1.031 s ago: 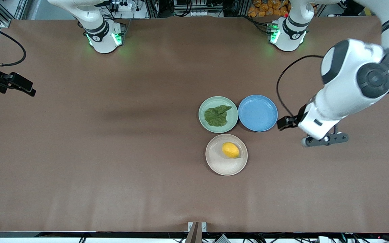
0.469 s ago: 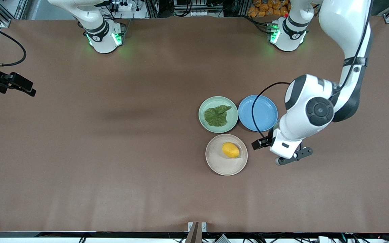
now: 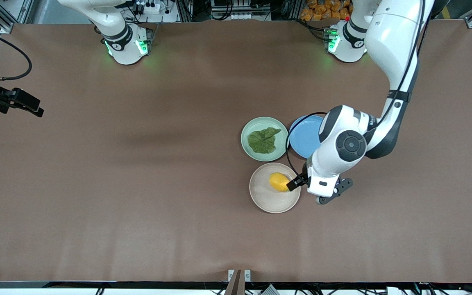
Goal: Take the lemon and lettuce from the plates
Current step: 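Reach the left gripper down over the yellow lemon on the cream plate, then grasp and lift the lemon with the left gripper while the right gripper approaches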
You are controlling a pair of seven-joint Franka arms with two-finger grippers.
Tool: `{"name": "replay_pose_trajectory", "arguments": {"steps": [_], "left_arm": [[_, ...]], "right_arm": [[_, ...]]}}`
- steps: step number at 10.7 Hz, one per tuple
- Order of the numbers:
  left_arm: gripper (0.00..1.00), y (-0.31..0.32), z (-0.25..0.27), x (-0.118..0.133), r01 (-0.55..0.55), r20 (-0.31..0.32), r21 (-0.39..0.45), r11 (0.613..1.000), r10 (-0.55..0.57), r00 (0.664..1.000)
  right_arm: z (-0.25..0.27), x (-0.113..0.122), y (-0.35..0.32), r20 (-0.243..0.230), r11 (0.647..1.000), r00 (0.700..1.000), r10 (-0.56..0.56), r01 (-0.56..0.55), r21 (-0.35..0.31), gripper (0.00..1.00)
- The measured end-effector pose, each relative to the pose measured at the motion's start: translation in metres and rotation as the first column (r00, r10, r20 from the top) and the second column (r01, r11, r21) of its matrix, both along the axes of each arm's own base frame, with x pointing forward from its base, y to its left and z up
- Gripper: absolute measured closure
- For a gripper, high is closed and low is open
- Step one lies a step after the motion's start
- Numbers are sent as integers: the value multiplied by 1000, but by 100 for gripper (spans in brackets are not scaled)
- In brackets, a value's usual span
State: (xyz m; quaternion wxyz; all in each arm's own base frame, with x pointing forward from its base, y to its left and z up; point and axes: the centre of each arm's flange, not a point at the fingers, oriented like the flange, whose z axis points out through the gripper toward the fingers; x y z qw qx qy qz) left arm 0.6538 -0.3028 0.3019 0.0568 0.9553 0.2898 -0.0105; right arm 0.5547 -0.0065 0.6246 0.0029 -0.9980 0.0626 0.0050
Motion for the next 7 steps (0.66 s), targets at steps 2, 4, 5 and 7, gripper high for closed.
{"name": "replay_pose_trajectory", "arguments": {"steps": [2,4,5,7], "left_arm": [[0,-13,-16,-2,-97,0,-11,995,97,995],[0,-30,-35,-6,-220,2,-33,975,221,975],[0,-36,-44,-8,-259,-4,-34,965,260,966],[0,-43,-59,-12,-292,-18,-29,956,292,956]], "right_arm": [[0,0,0,0,1000,1000,0,0,0,0],[0,0,0,0,1000,1000,1,-1,0,0],[0,0,0,0,1000,1000,1,-1,0,0],[0,0,2,-1,1000,1000,5,-5,0,0]]}}
